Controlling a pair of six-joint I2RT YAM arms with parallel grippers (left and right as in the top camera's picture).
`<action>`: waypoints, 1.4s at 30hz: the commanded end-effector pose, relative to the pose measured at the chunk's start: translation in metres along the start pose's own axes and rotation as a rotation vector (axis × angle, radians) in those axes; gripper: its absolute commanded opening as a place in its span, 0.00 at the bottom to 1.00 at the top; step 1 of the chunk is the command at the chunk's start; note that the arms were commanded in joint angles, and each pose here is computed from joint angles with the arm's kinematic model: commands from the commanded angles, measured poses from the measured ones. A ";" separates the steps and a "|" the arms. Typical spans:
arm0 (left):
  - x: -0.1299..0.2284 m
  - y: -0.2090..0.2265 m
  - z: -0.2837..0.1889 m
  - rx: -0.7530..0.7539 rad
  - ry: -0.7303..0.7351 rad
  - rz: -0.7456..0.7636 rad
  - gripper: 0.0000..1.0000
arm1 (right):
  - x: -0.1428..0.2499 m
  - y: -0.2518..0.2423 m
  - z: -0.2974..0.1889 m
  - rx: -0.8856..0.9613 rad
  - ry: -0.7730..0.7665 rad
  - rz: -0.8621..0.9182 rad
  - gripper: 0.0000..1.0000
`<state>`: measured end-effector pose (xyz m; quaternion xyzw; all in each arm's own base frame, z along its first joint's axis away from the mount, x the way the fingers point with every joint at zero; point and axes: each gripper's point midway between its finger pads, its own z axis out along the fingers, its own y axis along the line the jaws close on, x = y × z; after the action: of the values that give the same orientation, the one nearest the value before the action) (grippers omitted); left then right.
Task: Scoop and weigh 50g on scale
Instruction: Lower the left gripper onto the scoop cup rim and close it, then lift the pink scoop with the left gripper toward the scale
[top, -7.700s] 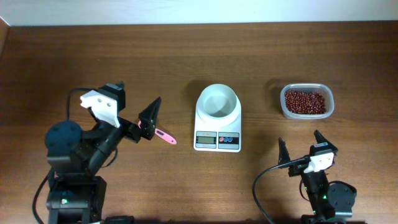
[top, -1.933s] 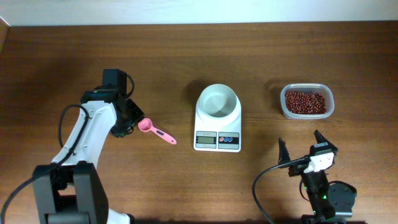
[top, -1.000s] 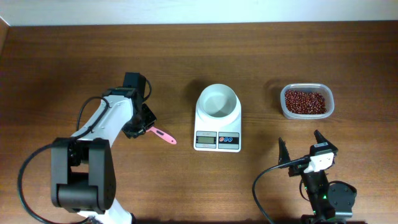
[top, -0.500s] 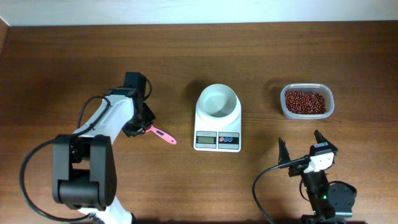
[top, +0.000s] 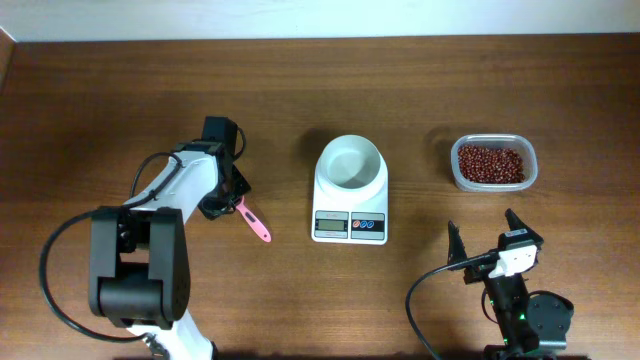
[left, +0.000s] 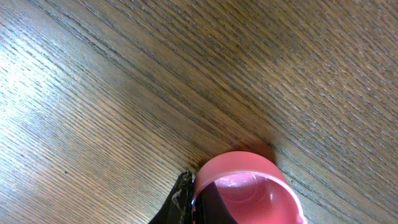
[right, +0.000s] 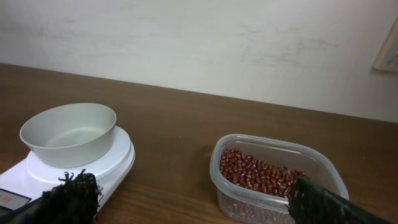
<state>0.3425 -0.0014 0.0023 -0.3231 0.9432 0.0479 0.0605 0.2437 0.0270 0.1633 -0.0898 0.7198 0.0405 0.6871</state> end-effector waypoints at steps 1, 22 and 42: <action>0.009 -0.001 0.008 0.014 0.051 -0.004 0.00 | 0.002 -0.003 0.000 0.015 0.003 0.004 0.99; 0.042 -0.019 0.000 0.105 0.245 -0.230 0.70 | 0.002 -0.003 0.000 0.015 0.002 0.004 0.99; 0.043 -0.040 -0.026 0.189 0.321 -0.452 0.65 | 0.002 -0.003 0.000 0.015 0.003 0.004 0.99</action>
<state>0.3241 -0.0577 0.0062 -0.5078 0.8549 -0.0886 -0.0592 0.2437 0.0270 0.1633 -0.0900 0.7198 0.0404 0.6871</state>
